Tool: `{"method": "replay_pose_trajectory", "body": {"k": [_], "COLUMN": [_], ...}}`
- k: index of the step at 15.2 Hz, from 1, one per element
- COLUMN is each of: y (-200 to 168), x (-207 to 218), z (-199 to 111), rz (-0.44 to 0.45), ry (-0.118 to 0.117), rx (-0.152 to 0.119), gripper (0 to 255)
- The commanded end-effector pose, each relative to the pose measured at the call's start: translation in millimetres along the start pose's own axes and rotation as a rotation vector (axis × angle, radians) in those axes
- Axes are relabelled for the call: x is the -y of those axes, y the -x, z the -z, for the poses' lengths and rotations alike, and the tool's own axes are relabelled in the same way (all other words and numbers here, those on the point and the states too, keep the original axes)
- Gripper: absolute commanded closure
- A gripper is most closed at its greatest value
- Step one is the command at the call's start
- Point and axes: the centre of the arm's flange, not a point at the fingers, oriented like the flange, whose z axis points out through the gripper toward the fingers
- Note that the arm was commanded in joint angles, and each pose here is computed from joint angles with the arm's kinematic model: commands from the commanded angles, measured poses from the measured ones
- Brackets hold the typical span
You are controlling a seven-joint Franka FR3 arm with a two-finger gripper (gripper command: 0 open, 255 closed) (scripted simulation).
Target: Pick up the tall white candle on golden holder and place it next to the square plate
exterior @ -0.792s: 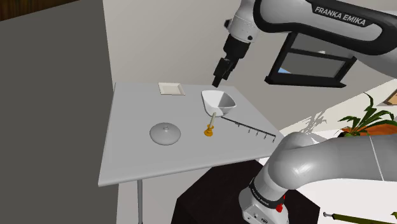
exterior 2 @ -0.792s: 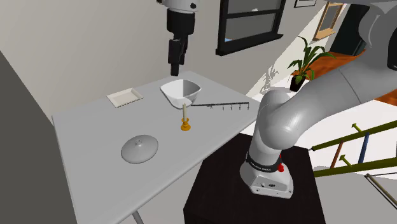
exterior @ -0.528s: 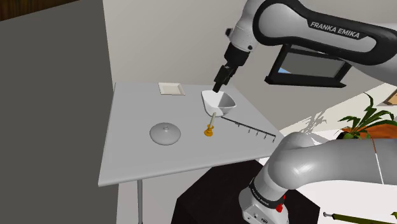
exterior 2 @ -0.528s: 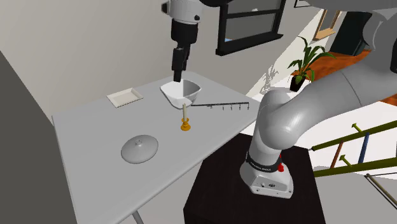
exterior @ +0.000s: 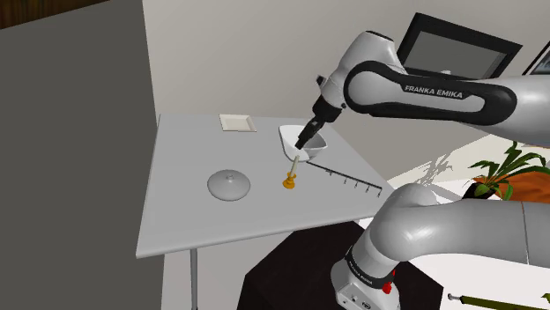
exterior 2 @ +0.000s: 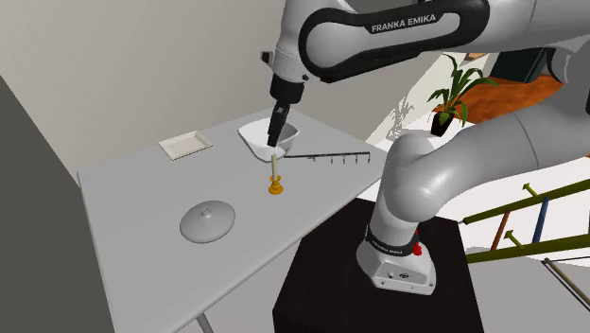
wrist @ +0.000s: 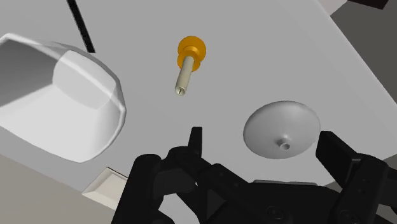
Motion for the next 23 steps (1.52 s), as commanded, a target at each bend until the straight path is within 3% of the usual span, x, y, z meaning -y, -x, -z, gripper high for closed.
{"method": "replay_pose_trajectory", "body": {"k": [1, 12, 20, 23], "y": [13.2, 58.8, 52.1, 52.1], "x": [-11.8, -78.1, -78.2, -78.2], "z": [-23.2, -152.9, -192.8, -192.8], "rz": [0.0, -0.007, -0.007, -0.007], "ry": [0.0, -0.007, -0.007, -0.007], "rx": [-0.03, -0.174, -0.174, -0.174], "gripper": [0, 0, 0, 0]}}
